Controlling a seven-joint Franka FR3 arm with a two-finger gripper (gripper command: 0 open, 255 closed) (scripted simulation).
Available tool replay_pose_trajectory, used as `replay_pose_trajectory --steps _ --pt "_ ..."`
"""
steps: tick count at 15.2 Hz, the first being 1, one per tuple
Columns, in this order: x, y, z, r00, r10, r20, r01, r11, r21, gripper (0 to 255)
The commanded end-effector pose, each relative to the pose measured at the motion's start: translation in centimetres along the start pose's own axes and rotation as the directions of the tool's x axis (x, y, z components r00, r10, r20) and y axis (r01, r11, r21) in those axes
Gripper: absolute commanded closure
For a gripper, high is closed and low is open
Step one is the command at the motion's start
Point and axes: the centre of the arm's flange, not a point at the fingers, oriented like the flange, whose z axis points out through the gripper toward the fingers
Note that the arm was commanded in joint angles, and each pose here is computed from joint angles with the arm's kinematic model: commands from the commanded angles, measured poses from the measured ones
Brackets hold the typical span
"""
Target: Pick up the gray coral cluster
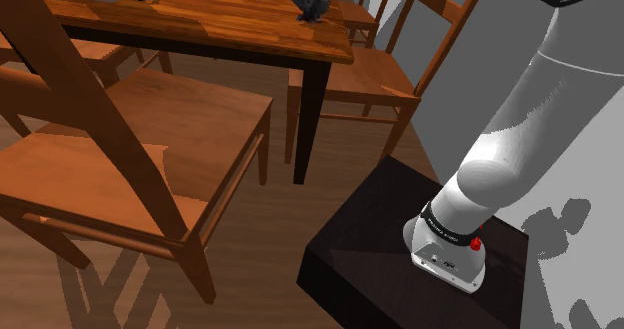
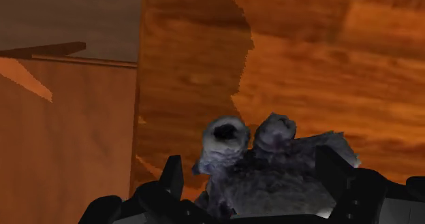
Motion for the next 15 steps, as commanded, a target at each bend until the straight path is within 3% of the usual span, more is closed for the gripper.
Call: replay_pose_trajectory --steps 1,5,14,15 --pt "2.5 0.5 -0.5 0.998 0.059 -0.017 -0.059 0.998 0.012 0" --pt "6.4 1.6 -1.9 0.986 0.162 -0.044 -0.161 0.986 0.035 0" --pt "6.0 1.9 2.1 0.986 0.162 -0.044 -0.161 0.986 0.035 0" --pt "6.2 1.8 2.3 0.986 0.162 -0.044 -0.160 0.986 0.035 255"
